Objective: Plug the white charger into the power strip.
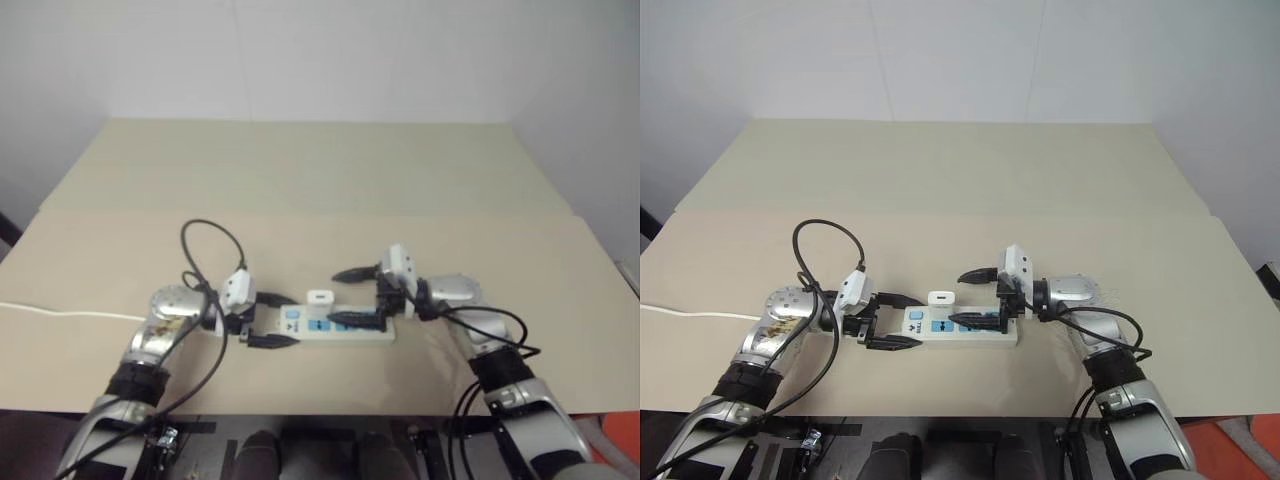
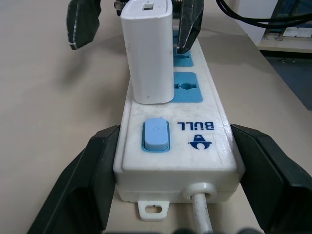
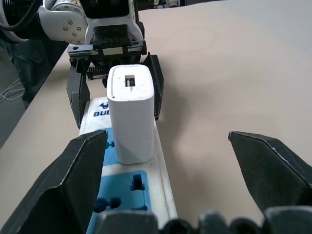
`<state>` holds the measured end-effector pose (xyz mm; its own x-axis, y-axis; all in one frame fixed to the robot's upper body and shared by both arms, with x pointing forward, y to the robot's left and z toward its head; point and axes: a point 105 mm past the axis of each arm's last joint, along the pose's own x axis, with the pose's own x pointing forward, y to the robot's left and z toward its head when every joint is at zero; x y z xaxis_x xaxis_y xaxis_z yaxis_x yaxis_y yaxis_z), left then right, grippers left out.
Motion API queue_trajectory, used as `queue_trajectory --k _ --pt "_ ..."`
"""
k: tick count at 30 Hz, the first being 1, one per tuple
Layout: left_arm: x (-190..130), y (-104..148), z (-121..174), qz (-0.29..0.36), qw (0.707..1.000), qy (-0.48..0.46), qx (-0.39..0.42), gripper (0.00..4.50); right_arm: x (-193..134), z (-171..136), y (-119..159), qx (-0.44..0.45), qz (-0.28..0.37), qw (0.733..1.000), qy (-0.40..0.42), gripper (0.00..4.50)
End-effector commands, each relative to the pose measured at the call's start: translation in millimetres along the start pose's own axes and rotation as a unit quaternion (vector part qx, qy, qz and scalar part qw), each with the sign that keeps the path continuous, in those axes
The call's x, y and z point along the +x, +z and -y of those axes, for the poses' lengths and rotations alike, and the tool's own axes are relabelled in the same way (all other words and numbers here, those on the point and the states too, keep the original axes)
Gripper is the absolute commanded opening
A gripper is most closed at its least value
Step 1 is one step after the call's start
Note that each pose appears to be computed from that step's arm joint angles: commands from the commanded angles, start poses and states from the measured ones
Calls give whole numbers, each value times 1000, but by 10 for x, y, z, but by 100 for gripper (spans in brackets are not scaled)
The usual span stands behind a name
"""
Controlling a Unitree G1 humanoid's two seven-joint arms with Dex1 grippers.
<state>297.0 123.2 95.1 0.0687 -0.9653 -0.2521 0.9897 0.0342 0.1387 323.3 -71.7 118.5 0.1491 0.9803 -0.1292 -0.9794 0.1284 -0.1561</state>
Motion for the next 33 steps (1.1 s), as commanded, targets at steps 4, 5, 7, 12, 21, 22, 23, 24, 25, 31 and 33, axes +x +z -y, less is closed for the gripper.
queue_trajectory --k 4,5,7,12,21,22,23,24,25,31,33 --pt "2 39 46 -3 1000 -18 16 324 -89 -36 10 -13 3 1000 6 447" --pt "2 40 40 -2 1000 -15 14 324 -100 1 48 -23 8 1000 -10 447" --pt "1 43 29 -2 1000 -10 10 324 -172 1 114 -19 7 1000 -2 447" --pt "2 45 26 -3 1000 -5 2 324 -384 10 251 -46 -3 999 -1 447" --pt "15 181 18 29 999 -1 46 448 -775 -102 291 -95 -56 994 -20 450" --pt "12 204 11 35 998 2 51 448 -808 -116 285 -95 -60 993 -23 450" --pt "10 224 9 40 998 5 55 448 -834 -131 281 -96 -63 993 -26 450" --pt "-1 246 5 43 997 7 57 448 -862 -151 281 -95 -65 993 -28 450" --pt "-28 272 3 47 997 11 57 448 -896 -177 280 -94 -67 993 -30 450" --pt "-482 462 97 35 999 15 25 448 -1149 -268 277 -82 -92 991 -57 450" --pt "-718 421 176 -7 1000 10 14 448 -1254 -270 267 -81 -108 988 -69 450"
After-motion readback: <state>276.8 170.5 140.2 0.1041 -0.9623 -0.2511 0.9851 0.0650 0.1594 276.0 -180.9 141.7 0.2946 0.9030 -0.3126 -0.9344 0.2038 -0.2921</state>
